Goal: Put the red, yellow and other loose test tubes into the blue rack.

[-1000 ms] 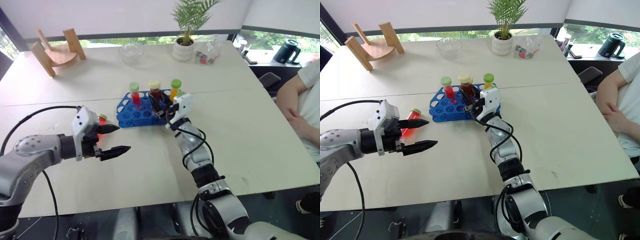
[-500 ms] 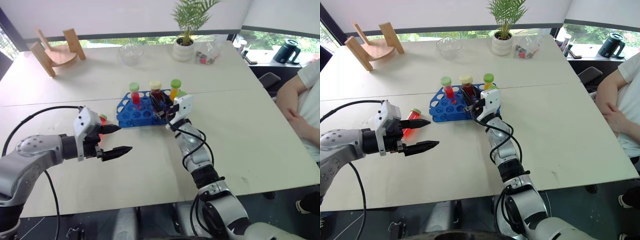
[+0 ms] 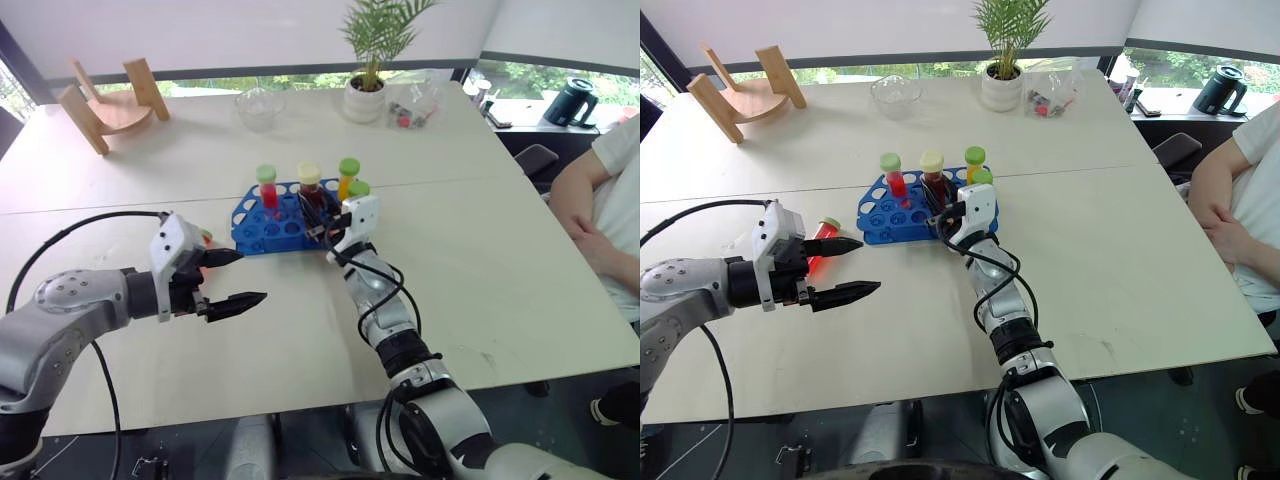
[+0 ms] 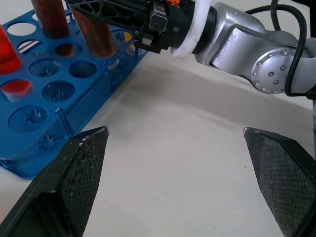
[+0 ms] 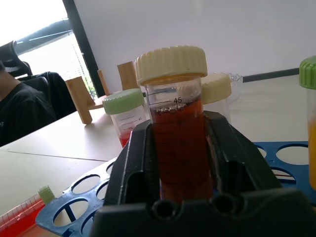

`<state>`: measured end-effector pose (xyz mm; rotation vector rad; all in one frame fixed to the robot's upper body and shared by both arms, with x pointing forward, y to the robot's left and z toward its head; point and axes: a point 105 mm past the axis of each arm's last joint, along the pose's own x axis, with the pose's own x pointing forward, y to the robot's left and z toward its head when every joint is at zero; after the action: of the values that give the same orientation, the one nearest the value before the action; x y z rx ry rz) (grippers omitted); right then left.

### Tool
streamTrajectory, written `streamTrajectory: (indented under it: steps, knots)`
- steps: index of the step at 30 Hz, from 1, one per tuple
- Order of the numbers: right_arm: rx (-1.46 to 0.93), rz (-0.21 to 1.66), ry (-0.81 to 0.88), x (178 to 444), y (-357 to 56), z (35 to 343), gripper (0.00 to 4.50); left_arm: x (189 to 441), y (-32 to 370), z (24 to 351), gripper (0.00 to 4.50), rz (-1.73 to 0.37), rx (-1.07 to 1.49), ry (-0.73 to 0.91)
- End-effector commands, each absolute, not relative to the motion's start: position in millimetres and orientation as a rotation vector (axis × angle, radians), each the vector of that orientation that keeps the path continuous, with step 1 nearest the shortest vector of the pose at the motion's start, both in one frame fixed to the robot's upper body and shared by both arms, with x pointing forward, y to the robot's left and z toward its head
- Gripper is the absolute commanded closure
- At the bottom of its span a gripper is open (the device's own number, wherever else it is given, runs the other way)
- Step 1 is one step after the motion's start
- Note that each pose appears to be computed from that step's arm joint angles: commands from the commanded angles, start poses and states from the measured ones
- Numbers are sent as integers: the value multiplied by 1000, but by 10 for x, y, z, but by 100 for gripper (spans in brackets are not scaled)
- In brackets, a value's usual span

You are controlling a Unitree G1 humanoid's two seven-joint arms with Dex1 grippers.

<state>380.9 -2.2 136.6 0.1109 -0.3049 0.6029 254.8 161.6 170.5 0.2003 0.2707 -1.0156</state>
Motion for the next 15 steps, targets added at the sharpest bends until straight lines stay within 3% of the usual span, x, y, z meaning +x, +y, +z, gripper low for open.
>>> streamTrajectory:
  steps: [1,3,10,15]
  knots:
    - [95,635,-290,3746,-12,1312,113,2519,1576,1775,0,-1030,217,241]
    - [62,647,-285,3698,-63,1308,4,2534,1584,1785,0,-1015,216,233]
    - [-59,809,-166,3254,-362,1383,4,2786,1808,1896,0,-793,248,206]
    - [-205,1039,-86,2884,-596,1661,4,3098,2036,1995,0,-576,230,327]
